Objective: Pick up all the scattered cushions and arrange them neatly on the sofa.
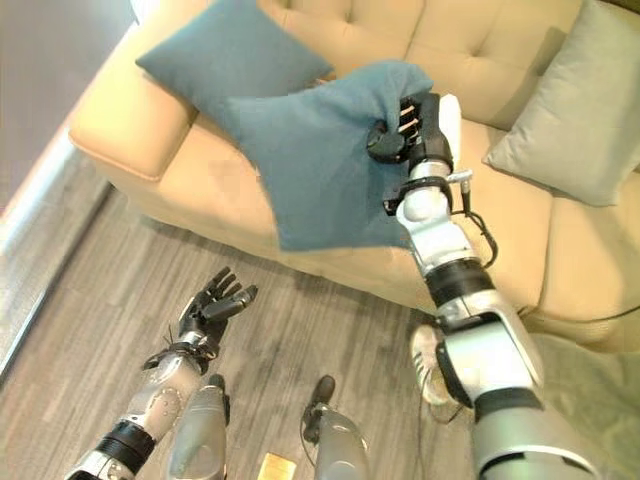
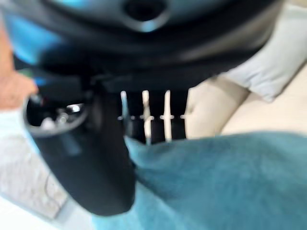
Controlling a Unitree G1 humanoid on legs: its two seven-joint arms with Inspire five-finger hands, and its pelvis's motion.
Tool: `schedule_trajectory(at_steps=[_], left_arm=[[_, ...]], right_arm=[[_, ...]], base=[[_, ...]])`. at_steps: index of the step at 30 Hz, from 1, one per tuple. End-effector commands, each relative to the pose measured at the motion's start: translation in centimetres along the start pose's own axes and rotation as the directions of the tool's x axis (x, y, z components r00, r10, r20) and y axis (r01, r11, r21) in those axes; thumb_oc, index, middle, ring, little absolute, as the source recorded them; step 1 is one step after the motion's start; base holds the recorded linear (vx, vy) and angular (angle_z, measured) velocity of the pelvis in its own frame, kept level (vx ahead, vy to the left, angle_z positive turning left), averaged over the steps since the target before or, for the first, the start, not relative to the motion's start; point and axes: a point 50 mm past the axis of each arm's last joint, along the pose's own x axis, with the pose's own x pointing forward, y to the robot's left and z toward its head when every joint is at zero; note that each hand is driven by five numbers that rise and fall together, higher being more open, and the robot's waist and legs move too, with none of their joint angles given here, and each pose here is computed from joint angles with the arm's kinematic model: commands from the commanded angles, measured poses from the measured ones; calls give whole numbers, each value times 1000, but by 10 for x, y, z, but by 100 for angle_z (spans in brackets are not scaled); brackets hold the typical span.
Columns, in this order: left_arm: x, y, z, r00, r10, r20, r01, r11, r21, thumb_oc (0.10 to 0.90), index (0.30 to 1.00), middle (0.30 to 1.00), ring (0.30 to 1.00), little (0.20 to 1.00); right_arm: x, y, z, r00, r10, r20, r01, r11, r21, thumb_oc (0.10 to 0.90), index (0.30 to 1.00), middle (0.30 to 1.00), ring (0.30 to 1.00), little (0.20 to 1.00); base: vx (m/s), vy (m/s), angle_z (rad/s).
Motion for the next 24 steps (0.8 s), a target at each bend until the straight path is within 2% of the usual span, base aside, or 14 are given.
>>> schedule_trajectory(at_steps=[1, 4, 8, 10, 13, 15, 18, 21, 24], left_arm=[[0, -46, 27, 968, -205, 146, 204, 979, 23, 800, 900, 900, 900, 900], [1, -52, 24, 961, -239, 136, 232, 971, 66, 800, 900, 900, 900, 900], [4, -59, 15, 961, -260, 96, 250, 963, 105, 800, 900, 900, 900, 900], [6, -61, 14, 960, -265, 88, 253, 960, 122, 800, 900, 900, 900, 900], [14, -66, 23, 956, -271, 116, 246, 950, 194, 800, 900, 900, 900, 900], [18, -63, 29, 958, -251, 139, 219, 953, 207, 800, 900, 900, 900, 900], [29, -55, 45, 965, -174, 197, 135, 971, 199, 800, 900, 900, 900, 900], [44, -46, 92, 934, -52, 354, 8, 992, 125, 800, 900, 900, 900, 900], [56, -63, 132, 890, -10, 455, -30, 996, 80, 800, 900, 900, 900, 900]], right_arm=[[3, -29, 172, 823, -182, 537, 44, 964, 260, 400, 300, 300, 300, 300], [1, -19, 181, 810, -154, 566, 23, 973, 231, 400, 300, 300, 300, 300], [-1, -24, 188, 787, -181, 589, 53, 972, 228, 400, 300, 300, 300, 300], [0, -34, 185, 779, -209, 592, 93, 971, 220, 400, 300, 300, 300, 300], [12, -71, 176, 774, -323, 545, 221, 944, 245, 400, 300, 300, 300, 300], [14, -81, 169, 778, -339, 529, 231, 937, 262, 400, 300, 300, 300, 300], [16, -93, 149, 802, -328, 500, 233, 942, 244, 400, 300, 300, 300, 300], [14, -102, 99, 859, -298, 418, 221, 950, 222, 400, 300, 300, 300, 300], [11, -90, 52, 919, -260, 296, 192, 952, 240, 400, 300, 300, 300, 300]], base=[[275, 27, -58], [227, 33, -47], [217, 131, -60], [162, 147, 7], [105, 170, 32], [41, 127, -3], [5, 86, -32], [-55, 29, -20], [-81, -44, -26]])
